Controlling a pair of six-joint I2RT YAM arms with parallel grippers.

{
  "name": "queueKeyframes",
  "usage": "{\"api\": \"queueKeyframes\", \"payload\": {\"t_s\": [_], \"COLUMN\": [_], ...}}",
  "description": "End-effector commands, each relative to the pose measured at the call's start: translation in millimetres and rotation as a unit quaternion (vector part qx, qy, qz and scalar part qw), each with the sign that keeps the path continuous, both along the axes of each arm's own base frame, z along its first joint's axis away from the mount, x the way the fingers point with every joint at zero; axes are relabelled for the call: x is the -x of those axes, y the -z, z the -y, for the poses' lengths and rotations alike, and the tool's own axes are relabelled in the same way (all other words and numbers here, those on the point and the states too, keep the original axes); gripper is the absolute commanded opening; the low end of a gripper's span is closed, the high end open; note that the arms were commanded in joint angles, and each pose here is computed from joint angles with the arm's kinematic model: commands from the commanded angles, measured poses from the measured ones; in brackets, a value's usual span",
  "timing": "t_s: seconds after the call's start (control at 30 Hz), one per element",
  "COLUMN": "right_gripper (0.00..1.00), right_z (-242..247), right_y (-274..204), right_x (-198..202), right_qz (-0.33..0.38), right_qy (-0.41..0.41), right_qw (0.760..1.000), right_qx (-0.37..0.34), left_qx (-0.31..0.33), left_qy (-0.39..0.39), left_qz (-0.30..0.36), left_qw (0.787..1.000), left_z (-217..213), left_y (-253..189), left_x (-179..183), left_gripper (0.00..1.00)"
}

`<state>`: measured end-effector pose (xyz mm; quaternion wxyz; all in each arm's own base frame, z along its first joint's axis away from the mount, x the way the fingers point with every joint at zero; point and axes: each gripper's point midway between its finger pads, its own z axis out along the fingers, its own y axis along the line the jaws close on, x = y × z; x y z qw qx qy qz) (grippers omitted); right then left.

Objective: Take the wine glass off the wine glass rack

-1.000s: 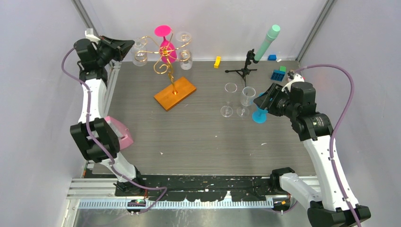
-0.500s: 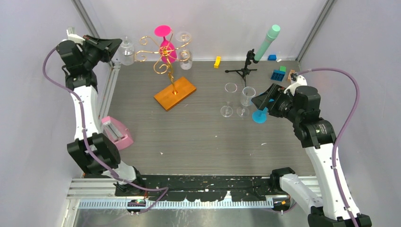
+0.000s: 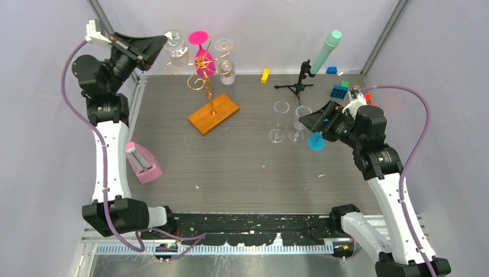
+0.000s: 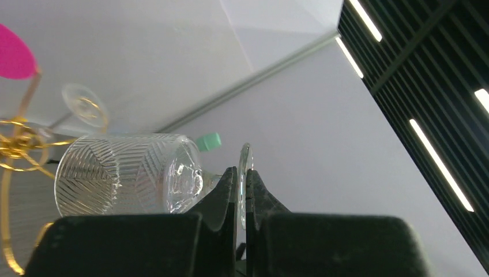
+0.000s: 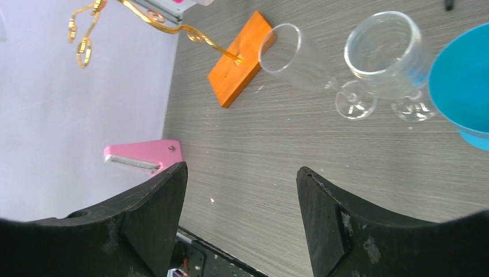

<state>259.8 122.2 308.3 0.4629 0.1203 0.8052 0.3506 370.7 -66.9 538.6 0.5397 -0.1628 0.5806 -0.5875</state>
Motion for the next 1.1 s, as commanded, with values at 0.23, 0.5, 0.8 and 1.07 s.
{"api": "queueKeyframes", "payload": {"t_s": [0.23, 0.5, 0.8, 1.07], "right_gripper": [0.75, 0.76, 0.80, 0.81], "right_z": [-32.4, -40.6, -50.0, -67.1], "right_y": [-65.5, -110.5, -141.6, -148.3], "right_x": [3.6, 8.1, 17.3, 26.5], "right_qz": [0.100, 0.172, 0.202, 0.209], "right_qy": [-0.062, -0.098, -0.145, -0.177], "right_qw": [0.979, 0.933, 0.894, 0.882], "right_qx": [-0.166, -0.302, -0.372, -0.385], "left_qx": [0.097, 0.187, 0.211, 0.226], "left_qy": [0.158, 0.217, 0.270, 0.313], "left_qz": [0.067, -0.002, -0.029, -0.034], "left_qw": [0.980, 0.958, 0.939, 0.922], "left_z": [97.5, 149.3, 204.0, 242.4], "left_y": [-51.9, -30.6, -26.1, -29.4], "left_x": [85.0, 103.1, 116.4, 121.6], "left_gripper": [0.00, 0.00, 0.00, 0.00]}}
